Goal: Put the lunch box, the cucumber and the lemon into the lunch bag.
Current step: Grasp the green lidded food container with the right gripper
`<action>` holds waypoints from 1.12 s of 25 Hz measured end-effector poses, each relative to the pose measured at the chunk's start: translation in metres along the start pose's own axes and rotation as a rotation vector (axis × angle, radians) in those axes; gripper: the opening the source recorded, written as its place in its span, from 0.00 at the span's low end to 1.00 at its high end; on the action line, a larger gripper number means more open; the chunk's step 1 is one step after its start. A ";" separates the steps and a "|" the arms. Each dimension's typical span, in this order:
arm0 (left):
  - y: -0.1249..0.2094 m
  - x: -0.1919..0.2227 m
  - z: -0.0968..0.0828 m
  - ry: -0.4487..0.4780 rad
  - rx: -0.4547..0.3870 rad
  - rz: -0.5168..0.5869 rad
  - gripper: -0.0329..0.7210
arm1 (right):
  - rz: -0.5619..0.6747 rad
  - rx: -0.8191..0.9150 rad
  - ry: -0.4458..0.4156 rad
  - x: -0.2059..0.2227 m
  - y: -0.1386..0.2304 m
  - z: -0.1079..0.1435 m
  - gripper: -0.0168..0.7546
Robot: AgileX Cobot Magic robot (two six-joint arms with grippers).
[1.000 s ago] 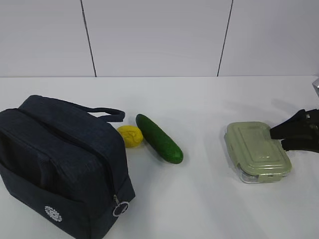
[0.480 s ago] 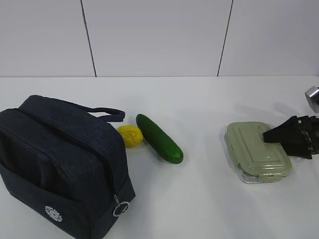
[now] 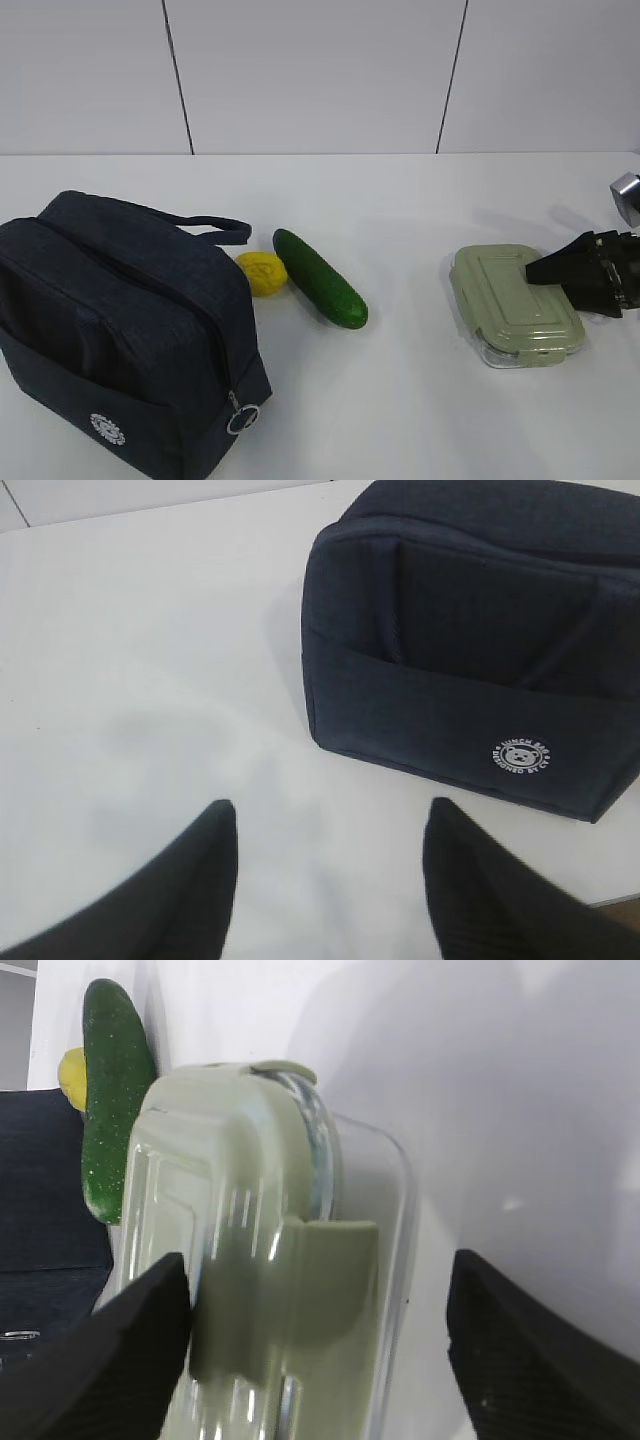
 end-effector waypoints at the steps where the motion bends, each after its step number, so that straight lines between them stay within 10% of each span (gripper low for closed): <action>1: 0.000 0.000 0.000 0.000 0.000 0.000 0.62 | 0.000 0.000 0.000 0.000 0.000 0.000 0.78; 28: 0.000 0.000 0.000 0.000 0.000 0.000 0.62 | 0.065 -0.043 0.025 -0.003 0.000 0.011 0.78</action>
Point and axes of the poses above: a point on each arm's last joint axis where the gripper is mounted, x pointing out along that axis toward the gripper, z along the wrist's bending axis when the last joint is at zero, y = z × x, the point moved 9 cm from there along x, pointing out along that axis toward the gripper, and after that the axes turned 4 degrees about -x, right-handed, at the moved point
